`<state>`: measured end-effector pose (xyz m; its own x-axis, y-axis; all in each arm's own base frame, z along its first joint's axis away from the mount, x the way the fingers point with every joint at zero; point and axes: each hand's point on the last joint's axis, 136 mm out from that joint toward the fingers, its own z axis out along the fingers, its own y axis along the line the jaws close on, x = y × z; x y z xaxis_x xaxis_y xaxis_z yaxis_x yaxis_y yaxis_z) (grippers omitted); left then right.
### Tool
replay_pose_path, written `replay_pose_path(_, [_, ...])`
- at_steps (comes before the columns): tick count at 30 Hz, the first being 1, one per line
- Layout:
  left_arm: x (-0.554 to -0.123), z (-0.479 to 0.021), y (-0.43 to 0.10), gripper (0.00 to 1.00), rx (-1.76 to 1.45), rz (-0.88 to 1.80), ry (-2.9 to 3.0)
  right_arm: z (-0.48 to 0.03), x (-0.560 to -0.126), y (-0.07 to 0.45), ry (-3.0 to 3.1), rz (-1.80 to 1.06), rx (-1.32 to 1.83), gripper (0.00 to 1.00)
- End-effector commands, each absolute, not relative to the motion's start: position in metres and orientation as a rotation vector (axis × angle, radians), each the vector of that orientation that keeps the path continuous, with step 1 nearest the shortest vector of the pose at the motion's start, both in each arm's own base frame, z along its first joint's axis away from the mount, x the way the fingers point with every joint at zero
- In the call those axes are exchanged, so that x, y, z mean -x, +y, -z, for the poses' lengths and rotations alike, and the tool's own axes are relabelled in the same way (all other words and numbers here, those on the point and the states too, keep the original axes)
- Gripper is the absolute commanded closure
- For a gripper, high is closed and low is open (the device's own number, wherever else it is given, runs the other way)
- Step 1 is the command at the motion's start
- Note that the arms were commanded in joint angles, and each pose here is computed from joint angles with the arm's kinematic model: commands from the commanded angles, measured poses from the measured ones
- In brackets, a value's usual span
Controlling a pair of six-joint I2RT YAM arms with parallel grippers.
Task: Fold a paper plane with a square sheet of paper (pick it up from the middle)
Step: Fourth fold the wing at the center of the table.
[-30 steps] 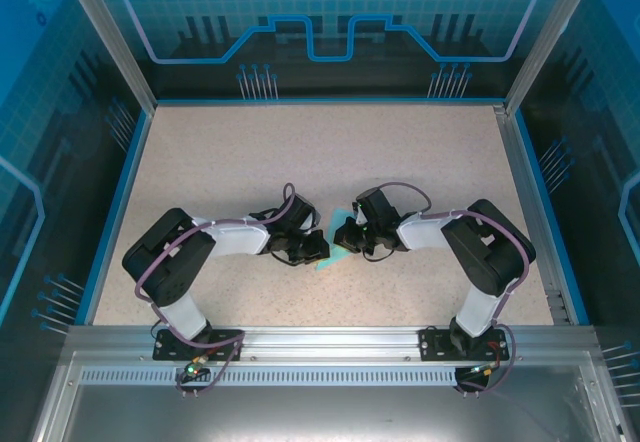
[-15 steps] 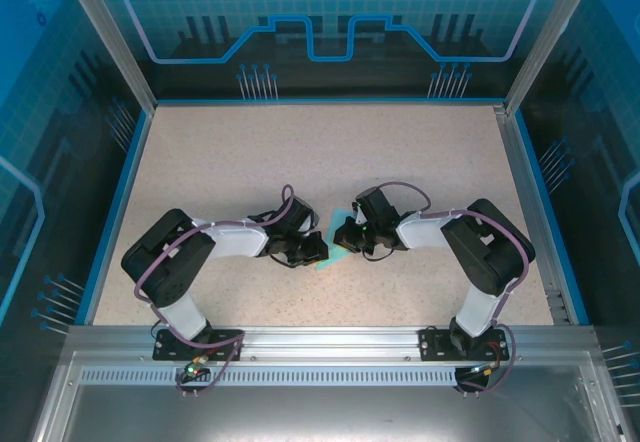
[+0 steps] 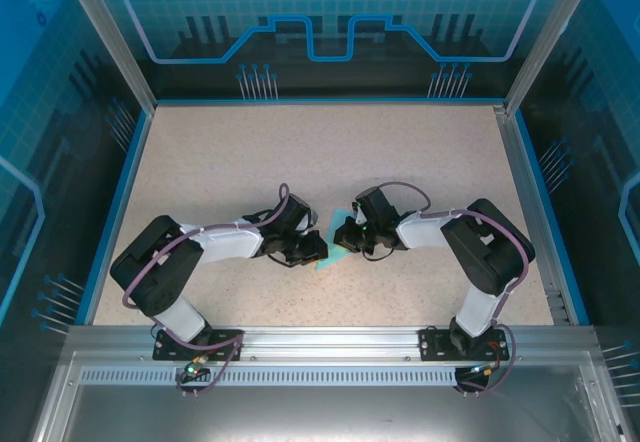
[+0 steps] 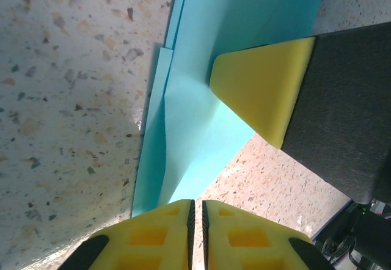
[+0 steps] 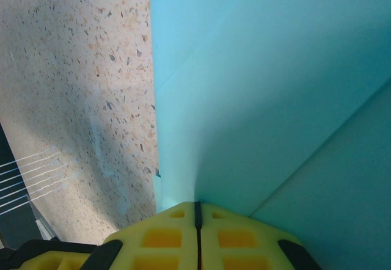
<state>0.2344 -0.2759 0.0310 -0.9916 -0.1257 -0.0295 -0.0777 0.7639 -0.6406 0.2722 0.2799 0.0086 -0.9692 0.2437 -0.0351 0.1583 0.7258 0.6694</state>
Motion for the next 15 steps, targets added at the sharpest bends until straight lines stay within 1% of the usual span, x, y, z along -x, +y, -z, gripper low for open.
replay_pose_path(1, [-0.218, -0.017, -0.270, 0.86, 0.196, 1.054, 2.961, 0.039, -0.249, 0.251, 2.966, -0.824, -0.413, 0.93])
replay_pose_path(15, [-0.205, 0.008, -0.251, 0.86, 0.238, 0.909, 3.044, 0.046, -0.245, 0.247, 2.987, -0.801, -0.426, 0.94])
